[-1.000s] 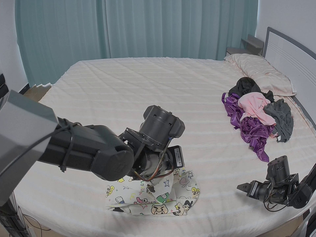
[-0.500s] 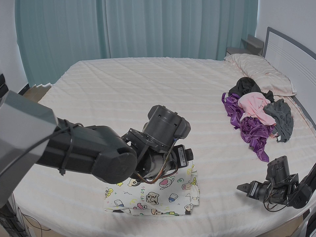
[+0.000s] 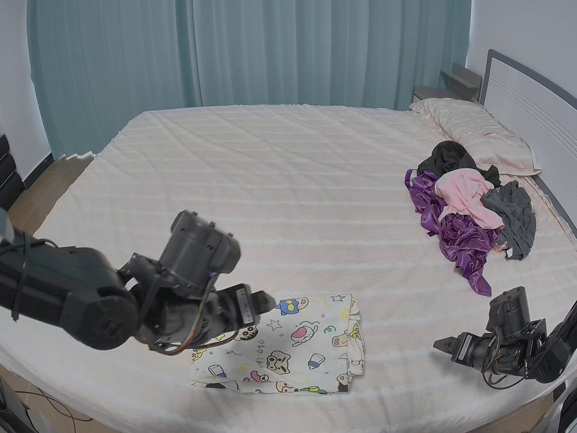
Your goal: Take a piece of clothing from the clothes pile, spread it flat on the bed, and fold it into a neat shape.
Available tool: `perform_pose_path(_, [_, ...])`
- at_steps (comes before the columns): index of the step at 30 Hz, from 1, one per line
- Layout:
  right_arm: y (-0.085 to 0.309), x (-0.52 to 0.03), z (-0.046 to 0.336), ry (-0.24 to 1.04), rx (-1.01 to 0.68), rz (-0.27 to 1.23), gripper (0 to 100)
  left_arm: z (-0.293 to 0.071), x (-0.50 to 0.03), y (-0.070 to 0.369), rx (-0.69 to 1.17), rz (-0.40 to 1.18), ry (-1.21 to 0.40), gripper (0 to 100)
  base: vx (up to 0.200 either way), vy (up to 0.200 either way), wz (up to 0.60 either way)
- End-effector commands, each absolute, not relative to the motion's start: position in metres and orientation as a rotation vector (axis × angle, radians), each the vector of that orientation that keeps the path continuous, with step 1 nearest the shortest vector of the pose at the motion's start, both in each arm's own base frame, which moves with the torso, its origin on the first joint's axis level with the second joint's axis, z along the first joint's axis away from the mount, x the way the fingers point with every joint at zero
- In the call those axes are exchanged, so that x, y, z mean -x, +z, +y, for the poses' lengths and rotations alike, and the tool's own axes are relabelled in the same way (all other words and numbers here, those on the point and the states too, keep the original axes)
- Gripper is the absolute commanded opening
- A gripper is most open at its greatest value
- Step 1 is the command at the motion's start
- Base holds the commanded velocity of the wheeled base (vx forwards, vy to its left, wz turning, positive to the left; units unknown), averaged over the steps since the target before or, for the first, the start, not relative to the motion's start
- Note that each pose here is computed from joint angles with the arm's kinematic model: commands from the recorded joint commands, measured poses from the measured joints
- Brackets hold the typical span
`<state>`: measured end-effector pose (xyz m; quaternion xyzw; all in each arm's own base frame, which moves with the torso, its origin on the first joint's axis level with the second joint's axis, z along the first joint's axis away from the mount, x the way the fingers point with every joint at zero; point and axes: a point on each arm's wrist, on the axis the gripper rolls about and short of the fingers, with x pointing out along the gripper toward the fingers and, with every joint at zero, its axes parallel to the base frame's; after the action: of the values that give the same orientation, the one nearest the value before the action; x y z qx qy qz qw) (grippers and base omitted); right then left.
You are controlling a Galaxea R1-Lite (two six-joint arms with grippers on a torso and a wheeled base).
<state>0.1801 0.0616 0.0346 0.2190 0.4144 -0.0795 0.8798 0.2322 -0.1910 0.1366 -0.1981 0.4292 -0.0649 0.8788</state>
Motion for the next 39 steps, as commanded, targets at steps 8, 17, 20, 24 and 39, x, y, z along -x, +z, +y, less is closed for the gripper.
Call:
perform_pose_path(8, [0.037, -0.174, 0.067, -0.113, -0.460, 0.823, 100, -0.112, -0.171, 0.124, 0.572, 0.848, -0.052, 100, -0.075, 0.000, 0.00])
perform_pose_path(17, [0.049, -0.181, 0.088, 0.026, -0.489, 0.731, 100, -0.087, -0.153, 0.133, 0.701, 0.797, -0.023, 100, 0.000, 0.000, 0.00])
perform_pose_path(20, [0.053, -0.190, 0.108, 0.100, -0.478, 0.708, 100, -0.081, -0.151, 0.134, 0.725, 0.795, -0.025, 100, 0.000, 0.000, 0.00])
perform_pose_path(24, [0.047, -0.200, 0.133, 0.170, -0.447, 0.735, 100, -0.075, -0.155, 0.136, 0.747, 0.778, -0.001, 100, 0.000, 0.000, 0.00])
perform_pose_path(39, [-0.002, -0.208, 0.222, 0.322, -0.303, 0.856, 100, -0.080, -0.161, 0.131, 0.827, 0.795, -0.026, 100, 0.000, 0.000, 0.00])
